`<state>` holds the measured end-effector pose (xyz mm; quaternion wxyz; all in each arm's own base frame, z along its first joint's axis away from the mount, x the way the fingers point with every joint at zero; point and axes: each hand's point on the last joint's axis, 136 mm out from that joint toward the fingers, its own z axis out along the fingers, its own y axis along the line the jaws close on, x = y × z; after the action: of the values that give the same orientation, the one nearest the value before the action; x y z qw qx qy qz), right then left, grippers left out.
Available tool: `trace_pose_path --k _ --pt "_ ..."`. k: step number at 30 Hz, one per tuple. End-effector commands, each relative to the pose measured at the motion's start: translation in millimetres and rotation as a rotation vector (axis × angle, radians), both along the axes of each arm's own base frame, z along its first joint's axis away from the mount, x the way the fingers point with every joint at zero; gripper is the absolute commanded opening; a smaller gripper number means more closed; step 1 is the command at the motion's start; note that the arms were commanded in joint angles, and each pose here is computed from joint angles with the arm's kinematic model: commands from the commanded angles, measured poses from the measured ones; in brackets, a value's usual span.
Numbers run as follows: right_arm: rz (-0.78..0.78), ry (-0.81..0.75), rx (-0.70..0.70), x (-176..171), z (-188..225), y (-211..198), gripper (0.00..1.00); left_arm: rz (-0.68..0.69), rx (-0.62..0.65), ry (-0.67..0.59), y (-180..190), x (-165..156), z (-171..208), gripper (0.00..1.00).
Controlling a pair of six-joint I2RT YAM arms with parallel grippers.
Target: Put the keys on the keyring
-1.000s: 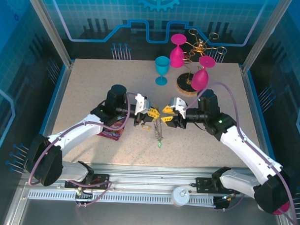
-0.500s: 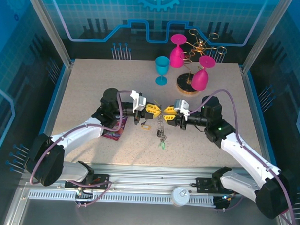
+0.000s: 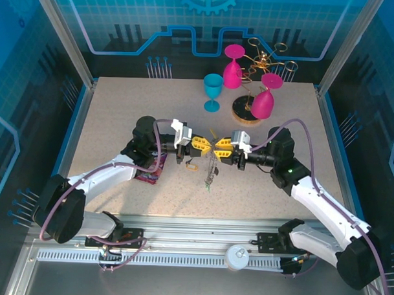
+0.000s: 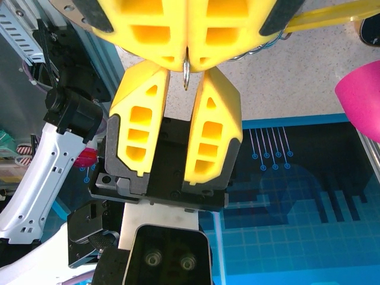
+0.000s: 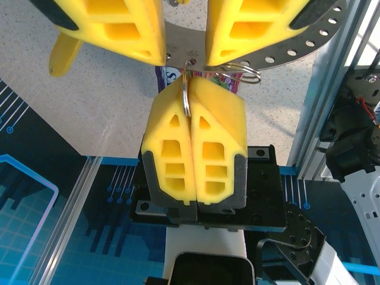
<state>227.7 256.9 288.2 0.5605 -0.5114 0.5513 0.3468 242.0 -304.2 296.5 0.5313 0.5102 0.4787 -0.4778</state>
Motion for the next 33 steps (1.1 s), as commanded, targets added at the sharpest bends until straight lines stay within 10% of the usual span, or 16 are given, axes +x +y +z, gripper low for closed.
trace_pose_path --k 1,33 --pt "0.023 0.000 0.012 -3 3 -1 0.25 -0.025 -0.005 -0.044 -1 -6 0 0.00" --pt "0.054 0.020 0.025 6 14 12 0.00 0.011 0.050 -0.016 -2 3 -11 0.04"
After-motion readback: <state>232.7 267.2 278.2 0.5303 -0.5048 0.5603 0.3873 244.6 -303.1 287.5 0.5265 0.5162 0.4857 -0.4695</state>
